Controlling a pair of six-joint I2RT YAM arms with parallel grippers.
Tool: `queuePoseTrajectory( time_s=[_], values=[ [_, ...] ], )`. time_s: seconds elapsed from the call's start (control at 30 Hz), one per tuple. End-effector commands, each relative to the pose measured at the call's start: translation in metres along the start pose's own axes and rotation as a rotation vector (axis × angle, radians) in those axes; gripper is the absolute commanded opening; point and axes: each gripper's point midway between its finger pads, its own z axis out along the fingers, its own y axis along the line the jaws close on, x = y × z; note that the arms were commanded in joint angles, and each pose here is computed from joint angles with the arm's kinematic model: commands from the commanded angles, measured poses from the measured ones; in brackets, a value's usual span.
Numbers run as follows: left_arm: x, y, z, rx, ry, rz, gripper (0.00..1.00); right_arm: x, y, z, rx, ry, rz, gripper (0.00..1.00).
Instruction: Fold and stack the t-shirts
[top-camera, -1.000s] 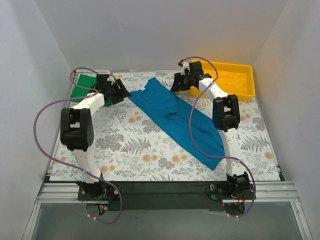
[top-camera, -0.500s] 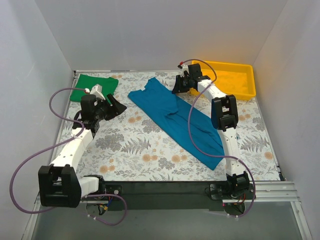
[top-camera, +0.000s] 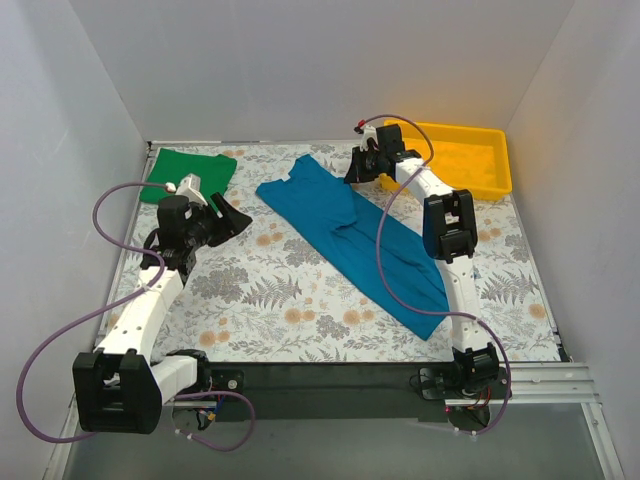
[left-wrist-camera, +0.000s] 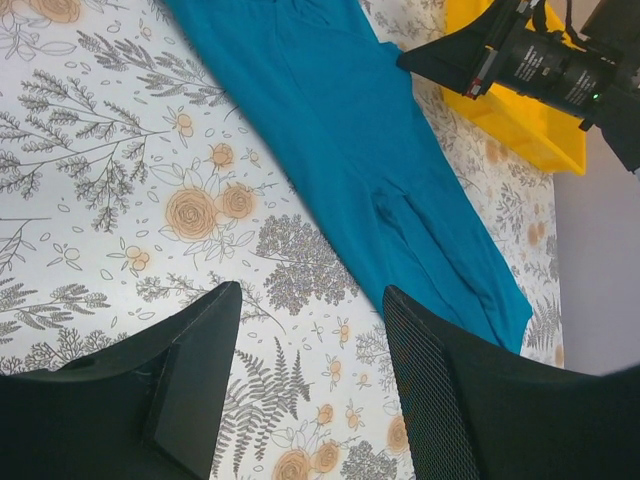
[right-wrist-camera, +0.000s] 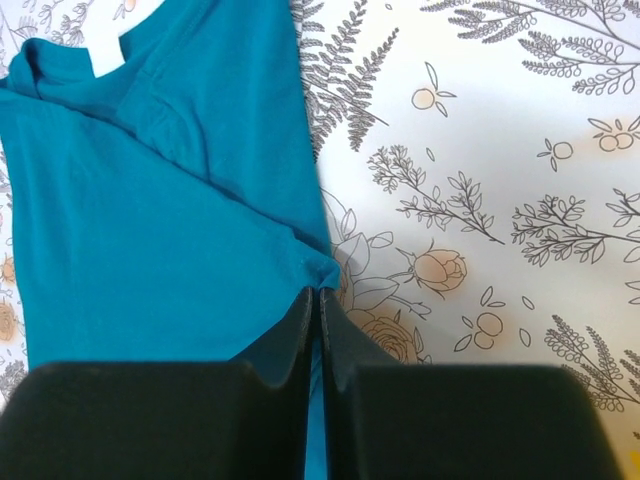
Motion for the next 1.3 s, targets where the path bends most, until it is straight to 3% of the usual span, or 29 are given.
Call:
queuePoseTrajectory(
  time_s=[0.0, 0.17, 0.37, 0.77, 0.97, 1.13, 1.23, 1.27],
  values=[
    [0.005, 0.001, -0.005, 0.004, 0.004, -0.004, 0.57, -0.054, 0.039, -0.030, -0.045, -0.125, -0.126, 0.08],
    [0.010, 0.003, -0.007, 0.004, 0.009, -0.010, 0.57, -0.055, 0.048, -0.031, -0.040, -0.126, -0.161, 0.14],
    [0.012, 0.003, -0.008, 0.007, 0.013, -0.012, 0.57, -0.050, 0.063, -0.035, -0.053, -0.114, -0.202, 0.12],
    [0.014, 0.002, -0.009, 0.015, 0.015, -0.014, 0.57, -0.004, 0.103, -0.037, -0.061, -0.029, -0.355, 0.15],
    [0.017, 0.004, -0.010, 0.013, 0.019, -0.016, 0.57, 0.030, 0.131, -0.032, -0.113, 0.047, -0.407, 0.27],
    [0.020, 0.004, -0.010, 0.016, 0.024, -0.020, 0.57, 0.031, 0.151, -0.041, -0.173, 0.060, -0.425, 0.32],
    [0.023, 0.002, -0.011, 0.032, 0.036, -0.023, 0.57, 0.016, 0.161, -0.061, -0.216, 0.042, -0.479, 0.41],
    [0.025, 0.001, -0.011, 0.042, 0.046, -0.031, 0.57, 0.017, 0.169, -0.074, -0.322, 0.041, -0.497, 0.48]
  ],
)
